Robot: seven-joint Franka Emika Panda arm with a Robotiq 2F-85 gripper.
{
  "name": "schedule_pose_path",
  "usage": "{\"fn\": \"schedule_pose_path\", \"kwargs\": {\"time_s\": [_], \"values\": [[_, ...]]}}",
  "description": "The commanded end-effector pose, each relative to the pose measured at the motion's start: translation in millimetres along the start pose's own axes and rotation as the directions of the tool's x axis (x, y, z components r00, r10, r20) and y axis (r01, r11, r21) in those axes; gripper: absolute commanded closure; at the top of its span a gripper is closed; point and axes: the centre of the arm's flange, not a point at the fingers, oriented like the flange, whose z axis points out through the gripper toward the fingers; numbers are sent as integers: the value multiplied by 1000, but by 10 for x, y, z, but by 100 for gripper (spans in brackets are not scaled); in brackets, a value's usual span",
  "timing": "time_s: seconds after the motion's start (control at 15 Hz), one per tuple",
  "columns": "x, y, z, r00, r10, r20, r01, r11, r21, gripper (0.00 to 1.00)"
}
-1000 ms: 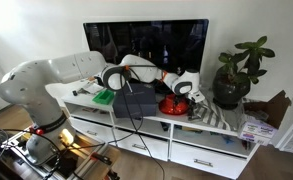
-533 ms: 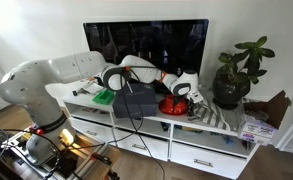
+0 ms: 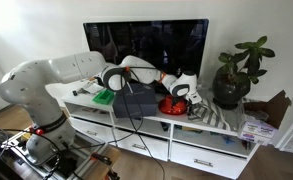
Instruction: Put the towel in the green bowl
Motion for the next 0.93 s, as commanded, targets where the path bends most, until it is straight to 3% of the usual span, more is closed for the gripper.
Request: {"fn": "schedule_pose_path", "kwargs": {"time_s": [0.0,0.33,0.6,0.87], "values": [[514,-341,321,1000,20,2,-20,1000,-8,100],[971,-104,-236,996,93,3,-93,995,25,100],[1277,41,-1073,992,129,-6,-128,988,82,100],[1357,112,-1942,992,122,-22,-117,982,146,100]]}}
